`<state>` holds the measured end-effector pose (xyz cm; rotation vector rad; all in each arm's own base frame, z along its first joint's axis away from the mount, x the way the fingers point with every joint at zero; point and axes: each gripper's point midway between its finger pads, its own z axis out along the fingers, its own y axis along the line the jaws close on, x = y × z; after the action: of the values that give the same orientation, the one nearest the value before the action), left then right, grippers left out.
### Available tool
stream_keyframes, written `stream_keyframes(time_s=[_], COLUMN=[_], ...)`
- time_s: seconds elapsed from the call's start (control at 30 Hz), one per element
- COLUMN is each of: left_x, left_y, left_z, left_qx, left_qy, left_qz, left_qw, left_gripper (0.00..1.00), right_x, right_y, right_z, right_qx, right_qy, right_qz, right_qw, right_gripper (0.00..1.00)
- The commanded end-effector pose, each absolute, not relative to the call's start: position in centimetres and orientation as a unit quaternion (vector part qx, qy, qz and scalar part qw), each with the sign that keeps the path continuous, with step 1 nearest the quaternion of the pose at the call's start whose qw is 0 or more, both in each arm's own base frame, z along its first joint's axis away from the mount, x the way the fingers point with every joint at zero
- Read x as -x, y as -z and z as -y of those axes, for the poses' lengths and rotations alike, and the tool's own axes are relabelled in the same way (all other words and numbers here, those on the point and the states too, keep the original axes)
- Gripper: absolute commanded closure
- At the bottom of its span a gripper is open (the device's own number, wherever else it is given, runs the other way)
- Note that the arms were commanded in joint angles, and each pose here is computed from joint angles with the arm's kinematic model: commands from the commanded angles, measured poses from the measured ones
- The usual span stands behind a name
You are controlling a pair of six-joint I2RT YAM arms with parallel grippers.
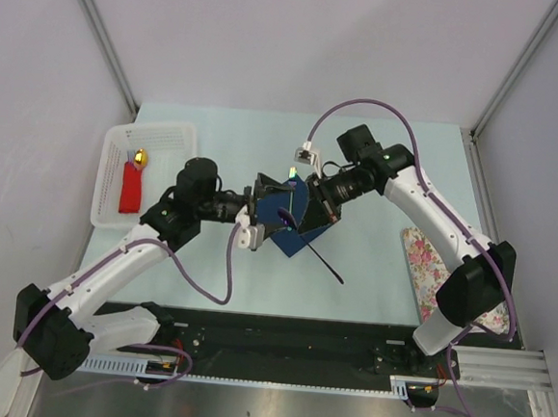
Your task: Place the utensils on the paper napkin and roll it up
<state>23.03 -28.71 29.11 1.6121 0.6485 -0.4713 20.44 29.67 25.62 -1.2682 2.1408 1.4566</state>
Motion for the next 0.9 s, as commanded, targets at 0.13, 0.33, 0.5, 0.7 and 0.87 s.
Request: stream_keyframes(time_s=[0.13,0.33,0.5,0.7,0.87], left_x=[-19.7,-18.3,-18.0,-17.8,-18.5], left_y=[-27.6,-26.8,-27.4,-28.1,-27.3], left_z=[29.1,28.7,28.0,27.7,27.7], left_qx=[-0.756,-0.771,-0.759,-0.689,-0.569], left_qy=[0.196,0.207,0.226,0.341,0.428], left_qz=[-0.187,-0.186,-0.239,-0.431,-0.603], left_qw=[0.596,0.573,0.562,0.472,0.36], left_gripper=[0.44,1.0,1.0,1.0,1.0], right_x=[-18.5,-17.5,-21.4,-30.1,-31.0], right_y=[-27.8,-27.6,-27.7,-32.8,-35.6], right_z=[-30.9,-31.1,-29.7,-25.1,-23.2], right_qx=[0.468,0.478,0.467,0.407,0.434], right_qy=[-0.53,-0.531,-0.467,-0.361,-0.268], right_qz=[-0.696,-0.691,-0.731,-0.76,-0.734], right_qw=[0.123,0.111,0.171,0.355,0.448], right_gripper=[1.0,1.0,0.53,0.13,0.13])
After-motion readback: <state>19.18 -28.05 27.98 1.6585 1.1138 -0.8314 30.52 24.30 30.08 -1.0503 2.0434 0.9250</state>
